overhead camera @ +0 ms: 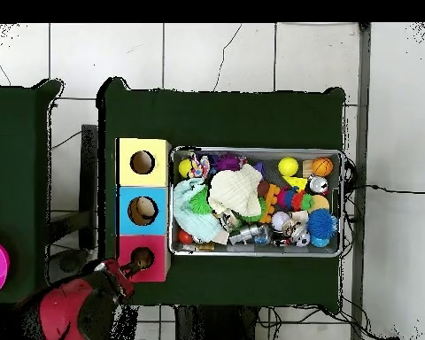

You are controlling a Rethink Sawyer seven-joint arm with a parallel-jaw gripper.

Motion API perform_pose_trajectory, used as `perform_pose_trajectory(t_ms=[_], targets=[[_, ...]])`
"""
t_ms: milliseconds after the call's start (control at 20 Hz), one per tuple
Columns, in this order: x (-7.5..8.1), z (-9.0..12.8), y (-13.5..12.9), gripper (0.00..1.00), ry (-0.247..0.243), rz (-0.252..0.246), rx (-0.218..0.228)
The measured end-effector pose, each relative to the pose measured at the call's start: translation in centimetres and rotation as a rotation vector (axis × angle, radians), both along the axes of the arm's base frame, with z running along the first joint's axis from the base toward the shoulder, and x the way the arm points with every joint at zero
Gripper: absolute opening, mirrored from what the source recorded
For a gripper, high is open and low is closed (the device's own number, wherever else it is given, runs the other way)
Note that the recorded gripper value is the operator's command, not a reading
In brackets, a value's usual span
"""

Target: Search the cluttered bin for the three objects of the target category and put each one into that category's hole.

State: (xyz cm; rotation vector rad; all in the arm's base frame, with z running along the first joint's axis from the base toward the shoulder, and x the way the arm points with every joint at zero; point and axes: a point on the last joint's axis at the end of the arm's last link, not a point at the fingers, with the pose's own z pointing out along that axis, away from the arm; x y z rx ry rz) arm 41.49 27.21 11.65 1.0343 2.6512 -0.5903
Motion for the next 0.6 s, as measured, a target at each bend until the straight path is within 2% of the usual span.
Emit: perform_pose_trajectory(t_ms=[200, 300, 400, 450, 550, 600], targets=[[0.6, 2.5, -0.8, 0.0, -0.014, -0.015, 0.006], [1.8, 3.9, -2.1, 0.0, -0.032, -0.05, 0.026], [3.3, 4.9, -4.1, 0.0, -0.05, -0.097, 0.04], [4.6, 5.6, -6.4, 0.0, -0.064, -0.141, 0.048], [5.7, 5.9, -8.5, 0.0, -0.076, -0.173, 0.048], [6.6, 6.1, -10.7, 0.0, -0.09, -0.198, 0.042]])
